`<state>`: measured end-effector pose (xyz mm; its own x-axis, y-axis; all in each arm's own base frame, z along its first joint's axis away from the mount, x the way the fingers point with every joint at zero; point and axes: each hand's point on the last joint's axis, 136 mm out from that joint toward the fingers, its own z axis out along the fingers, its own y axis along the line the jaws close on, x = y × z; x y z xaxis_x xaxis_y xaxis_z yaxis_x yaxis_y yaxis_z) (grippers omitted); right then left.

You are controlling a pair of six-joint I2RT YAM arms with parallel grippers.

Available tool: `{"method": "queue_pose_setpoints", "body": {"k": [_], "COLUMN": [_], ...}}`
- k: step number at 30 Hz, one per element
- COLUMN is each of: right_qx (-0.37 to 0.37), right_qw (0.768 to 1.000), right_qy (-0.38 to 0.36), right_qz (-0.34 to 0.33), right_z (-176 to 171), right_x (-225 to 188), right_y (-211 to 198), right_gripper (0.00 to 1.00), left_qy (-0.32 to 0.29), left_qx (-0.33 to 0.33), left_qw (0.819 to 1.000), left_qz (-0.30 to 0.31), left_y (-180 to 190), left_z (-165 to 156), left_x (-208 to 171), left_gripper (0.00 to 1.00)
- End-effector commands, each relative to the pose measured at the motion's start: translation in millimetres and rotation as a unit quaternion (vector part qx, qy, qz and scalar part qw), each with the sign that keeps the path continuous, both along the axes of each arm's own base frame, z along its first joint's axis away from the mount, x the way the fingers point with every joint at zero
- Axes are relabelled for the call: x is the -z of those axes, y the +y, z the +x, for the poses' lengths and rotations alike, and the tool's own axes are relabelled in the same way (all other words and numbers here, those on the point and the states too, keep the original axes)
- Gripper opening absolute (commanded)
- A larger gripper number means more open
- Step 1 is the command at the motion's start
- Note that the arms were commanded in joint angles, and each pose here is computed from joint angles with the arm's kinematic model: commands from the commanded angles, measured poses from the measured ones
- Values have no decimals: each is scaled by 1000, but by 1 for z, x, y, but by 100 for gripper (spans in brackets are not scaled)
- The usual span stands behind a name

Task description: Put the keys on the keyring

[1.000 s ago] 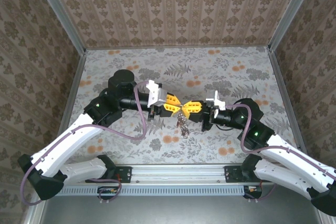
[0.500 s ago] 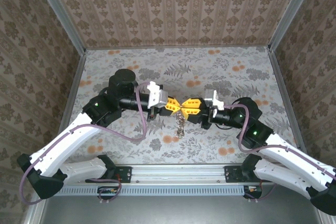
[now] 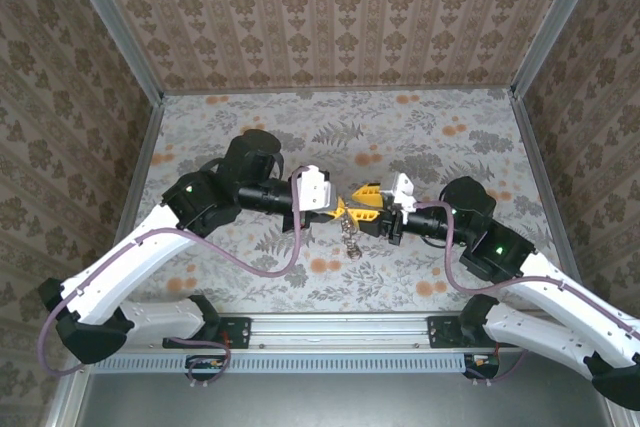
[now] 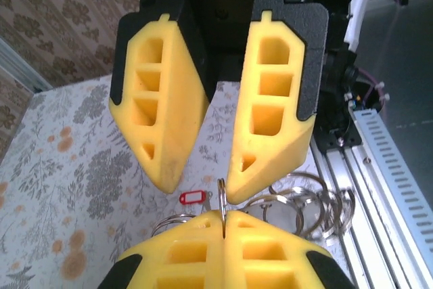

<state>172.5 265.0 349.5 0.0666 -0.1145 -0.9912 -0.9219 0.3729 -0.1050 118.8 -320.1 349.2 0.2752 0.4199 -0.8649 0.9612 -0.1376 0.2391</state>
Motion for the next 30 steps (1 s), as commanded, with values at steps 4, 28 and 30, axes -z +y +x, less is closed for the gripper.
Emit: {"method": "queue_pose_setpoints", "body": {"k": [4,28,30], "right_qx": [-20,-40,-37], "right_qw": [999,998,998], "right_qy": [-9,-27,-28], "right_qz": [-48,-51,-43], "right_z": [-7,-14,-14], "right_x": [8,3,1], "right_y": [2,6,5], "right_gripper": [27,0,0], "left_qy": [-35,-30,-28], "left_qx": [4,14,11], "left_qw": [999,999,999], "left_qz": [12,37,28], "left_y": [3,-4,-5], "left_z": [-2,-4,-4], "left_x": [-10,-3,-3], "left_gripper": [0,0,0]}}
